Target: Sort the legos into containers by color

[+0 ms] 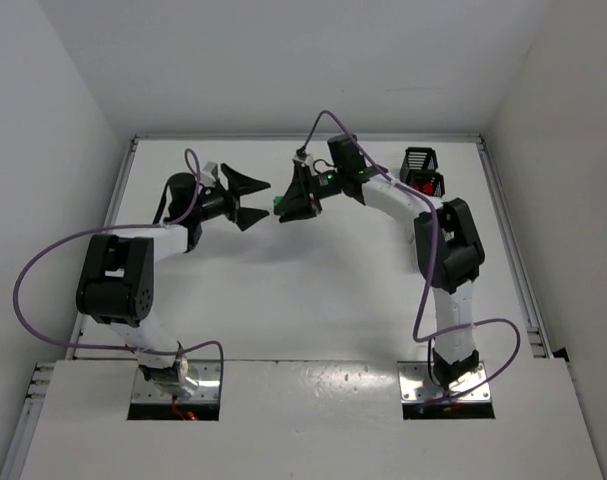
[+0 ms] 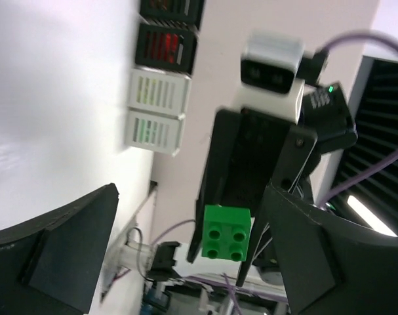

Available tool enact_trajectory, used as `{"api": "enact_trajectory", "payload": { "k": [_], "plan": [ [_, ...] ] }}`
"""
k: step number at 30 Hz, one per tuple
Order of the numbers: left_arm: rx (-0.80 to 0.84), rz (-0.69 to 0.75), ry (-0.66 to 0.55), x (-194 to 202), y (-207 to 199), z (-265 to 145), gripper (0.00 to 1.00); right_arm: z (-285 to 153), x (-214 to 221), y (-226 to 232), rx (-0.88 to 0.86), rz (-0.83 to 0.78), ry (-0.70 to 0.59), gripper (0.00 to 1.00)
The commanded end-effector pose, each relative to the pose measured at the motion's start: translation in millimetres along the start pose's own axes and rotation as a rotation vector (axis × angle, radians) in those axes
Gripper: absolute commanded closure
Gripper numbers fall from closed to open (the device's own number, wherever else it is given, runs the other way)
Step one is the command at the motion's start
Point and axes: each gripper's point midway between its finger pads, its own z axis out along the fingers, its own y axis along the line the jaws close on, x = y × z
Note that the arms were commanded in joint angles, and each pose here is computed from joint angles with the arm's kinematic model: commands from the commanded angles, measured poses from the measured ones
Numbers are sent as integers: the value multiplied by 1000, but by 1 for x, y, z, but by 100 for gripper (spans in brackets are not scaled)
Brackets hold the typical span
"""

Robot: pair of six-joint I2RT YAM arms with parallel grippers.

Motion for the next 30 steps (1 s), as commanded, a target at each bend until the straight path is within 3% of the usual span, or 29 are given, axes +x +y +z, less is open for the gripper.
{"api": "enact_trajectory", "payload": {
  "k": [1,5,9,11,15,23,30],
  "plan": [
    [-27,113,-65,-17,-9,-16,0,-31,24,23,-19,-138,-5,100],
    [-95,226,-85,-37,-9,-24,0,-87,52,10,152,-223,-103,100],
    [-175,442,-11,-49,-7,-19,0,-154,78,-45,599,-370,-171,100],
    [-214,575,59,-49,-9,-9,0,-187,95,-70,763,-330,-193,100],
    [-284,803,29,-61,-27,-1,0,-239,122,-83,993,-344,-196,100],
    [-516,1109,-75,-75,-51,3,0,-317,140,-108,1244,-197,-147,100],
    [-530,1192,-64,-67,-61,-1,0,-358,122,-131,1254,-54,-189,100]
  ]
}}
